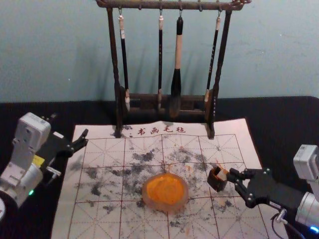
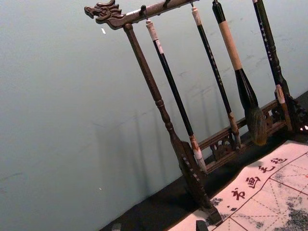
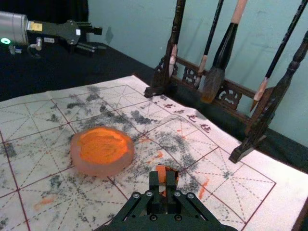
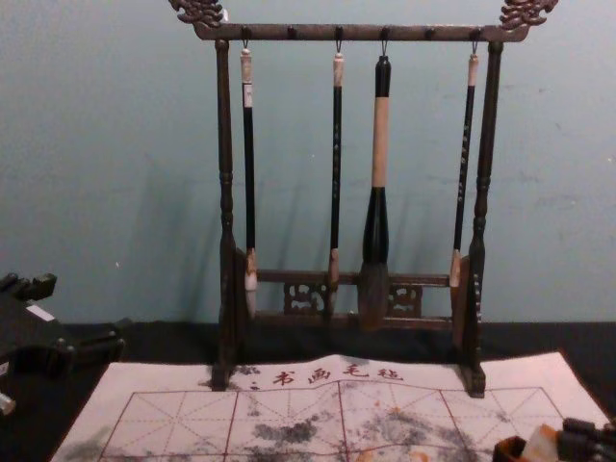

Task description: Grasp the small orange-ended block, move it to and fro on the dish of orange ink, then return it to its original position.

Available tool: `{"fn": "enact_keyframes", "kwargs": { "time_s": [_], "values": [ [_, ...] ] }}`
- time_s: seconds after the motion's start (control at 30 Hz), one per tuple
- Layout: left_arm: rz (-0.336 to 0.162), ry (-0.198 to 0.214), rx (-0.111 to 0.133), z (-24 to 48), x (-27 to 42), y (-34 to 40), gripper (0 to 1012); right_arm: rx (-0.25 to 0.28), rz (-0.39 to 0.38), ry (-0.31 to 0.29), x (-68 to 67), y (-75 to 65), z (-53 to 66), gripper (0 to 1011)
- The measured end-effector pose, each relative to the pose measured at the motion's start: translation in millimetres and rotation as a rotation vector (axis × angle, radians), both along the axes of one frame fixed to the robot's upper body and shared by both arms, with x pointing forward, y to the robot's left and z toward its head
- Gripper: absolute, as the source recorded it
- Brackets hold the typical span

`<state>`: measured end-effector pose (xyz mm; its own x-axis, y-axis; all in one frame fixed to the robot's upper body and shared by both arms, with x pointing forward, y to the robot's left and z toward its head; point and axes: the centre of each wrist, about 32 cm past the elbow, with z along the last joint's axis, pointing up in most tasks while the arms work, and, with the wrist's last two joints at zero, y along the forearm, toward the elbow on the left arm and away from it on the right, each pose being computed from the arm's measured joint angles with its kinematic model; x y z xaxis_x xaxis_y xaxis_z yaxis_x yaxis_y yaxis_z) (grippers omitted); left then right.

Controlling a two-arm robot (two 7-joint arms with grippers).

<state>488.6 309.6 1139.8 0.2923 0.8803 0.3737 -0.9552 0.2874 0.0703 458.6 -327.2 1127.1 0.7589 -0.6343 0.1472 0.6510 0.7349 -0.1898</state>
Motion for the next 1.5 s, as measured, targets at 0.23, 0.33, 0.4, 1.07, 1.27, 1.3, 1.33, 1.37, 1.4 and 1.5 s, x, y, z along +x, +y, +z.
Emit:
{"fn": "enact_keyframes", "kwargs": {
  "time_s": [0.23, 0.33, 0.4, 1.07, 1.27, 1.3, 1.33, 1.37, 1.4, 1.5],
  "values": [
    [0.000, 0.000, 0.000, 0.0, 0.0, 0.0, 1001, 0.017, -0.011, -0.002, 0.8, 0.0, 4.8, 49],
    [0.000, 0.000, 0.000, 0.0, 0.0, 0.0, 1001, 0.023, -0.013, 0.000, 1.0, -0.5, 5.7, 49],
    [0.000, 0.000, 0.000, 0.0, 0.0, 0.0, 1001, 0.026, -0.014, 0.001, 1.2, -0.8, 6.1, 49],
    [0.000, 0.000, 0.000, 0.0, 0.0, 0.0, 1001, 0.054, -0.015, -0.003, -2.0, -5.3, 16.6, 49],
    [0.000, 0.000, 0.000, 0.0, 0.0, 0.0, 1001, 0.055, -0.012, -0.017, -5.8, -7.7, 26.1, 49],
    [0.000, 0.000, 0.000, 0.0, 0.0, 0.0, 1001, 0.055, -0.012, -0.017, -5.8, -7.7, 26.1, 49],
    [0.000, 0.000, 0.000, 0.0, 0.0, 0.0, 1001, 0.054, -0.011, -0.021, -6.4, -8.3, 28.8, 49],
    [0.000, 0.000, 0.000, 0.0, 0.0, 0.0, 1001, 0.054, -0.010, -0.025, -6.8, -8.5, 30.3, 49],
    [0.000, 0.000, 0.000, 0.0, 0.0, 0.0, 1001, 0.055, -0.009, -0.030, -7.3, -8.6, 32.8, 49],
    [0.000, 0.000, 0.000, 0.0, 0.0, 0.0, 1001, 0.055, -0.005, -0.041, -7.6, -8.2, 38.3, 49]
  ]
}}
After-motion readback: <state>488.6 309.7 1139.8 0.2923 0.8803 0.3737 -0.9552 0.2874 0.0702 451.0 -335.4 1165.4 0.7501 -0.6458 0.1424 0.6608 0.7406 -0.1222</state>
